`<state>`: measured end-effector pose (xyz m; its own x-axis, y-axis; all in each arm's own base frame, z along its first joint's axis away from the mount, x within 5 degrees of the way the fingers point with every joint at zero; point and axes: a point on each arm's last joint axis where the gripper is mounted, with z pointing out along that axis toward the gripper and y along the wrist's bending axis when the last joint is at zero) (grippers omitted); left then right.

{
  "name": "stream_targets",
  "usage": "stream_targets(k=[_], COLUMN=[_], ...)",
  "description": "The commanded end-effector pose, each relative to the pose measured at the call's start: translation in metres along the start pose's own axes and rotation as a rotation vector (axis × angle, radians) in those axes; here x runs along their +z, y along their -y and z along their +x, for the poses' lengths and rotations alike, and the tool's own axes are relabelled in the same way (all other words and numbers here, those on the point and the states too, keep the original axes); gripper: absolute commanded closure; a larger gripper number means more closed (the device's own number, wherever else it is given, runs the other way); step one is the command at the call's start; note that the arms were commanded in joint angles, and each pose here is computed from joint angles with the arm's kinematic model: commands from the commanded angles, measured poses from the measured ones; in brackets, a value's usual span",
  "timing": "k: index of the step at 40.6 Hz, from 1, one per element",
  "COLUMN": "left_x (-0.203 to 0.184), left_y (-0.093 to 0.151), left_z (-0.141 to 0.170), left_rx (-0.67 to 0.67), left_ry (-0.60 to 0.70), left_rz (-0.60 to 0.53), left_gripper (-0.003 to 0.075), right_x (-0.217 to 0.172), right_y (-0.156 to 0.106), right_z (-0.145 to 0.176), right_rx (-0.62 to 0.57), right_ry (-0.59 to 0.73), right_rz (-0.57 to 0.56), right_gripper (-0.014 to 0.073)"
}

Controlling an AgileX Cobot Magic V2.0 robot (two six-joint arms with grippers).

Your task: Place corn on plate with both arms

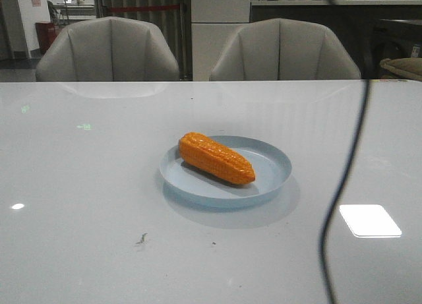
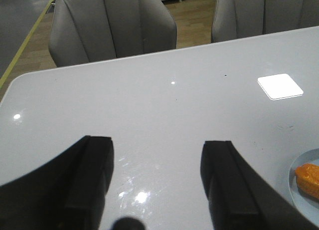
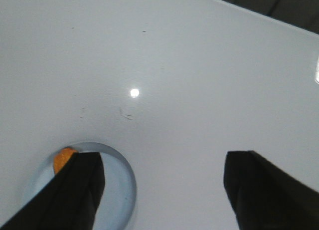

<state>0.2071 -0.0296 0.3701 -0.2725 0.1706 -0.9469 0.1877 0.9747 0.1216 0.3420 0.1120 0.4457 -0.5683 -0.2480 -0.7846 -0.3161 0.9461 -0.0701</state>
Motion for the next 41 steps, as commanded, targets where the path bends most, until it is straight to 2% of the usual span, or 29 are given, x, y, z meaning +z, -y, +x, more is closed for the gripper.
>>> stream_targets(k=[1,11,16,19,25,31,34,41], left_x=[-0.008,-0.008,-0.007,-0.007,-0.006,-0.006,-0.006,-0.006], left_y=[-0.003,-0.003,-0.002,-0.001,-0.001,-0.001,-0.001,-0.001], left_z=[-0.018,-0.016,-0.011,-0.008,-0.005,-0.005,-0.005,-0.005], left_rx=[-0.004,-0.007,-0.006,-0.007,-0.009,-0.009,-0.009,-0.009], left_ry=[0.122,0.098,0.048,0.016,0.003,0.006,0.009,0.009], left_rz=[-0.021,-0.016,-0.006,0.000,0.003,0.002,0.001,0.001], left_gripper=[0.0271,0.0271,0.0271,0.0271,0.0271,0.0284,0.0328,0.0500], right_x=[-0.053,-0.083,-0.101,-0.112,-0.127,-0.139,-0.139,-0.138], right_y=[0.019,0.034,0.034,0.032,0.026,0.024,0.024,0.024], right_z=[0.010,0.113,0.156,0.174,0.193,0.199,0.200,0.199], right_rx=[0.048,0.126,0.218,0.226,0.218,0.219,0.219,0.219], right_ry=[0.125,0.146,0.161,0.176,0.212,0.213,0.216,0.213], right_rz=[0.042,0.122,0.155,0.165,0.173,0.175,0.175,0.175], right_gripper=[-0.0008,-0.0008,-0.0008,-0.0008,-0.0008,-0.0008,-0.0008,-0.0008])
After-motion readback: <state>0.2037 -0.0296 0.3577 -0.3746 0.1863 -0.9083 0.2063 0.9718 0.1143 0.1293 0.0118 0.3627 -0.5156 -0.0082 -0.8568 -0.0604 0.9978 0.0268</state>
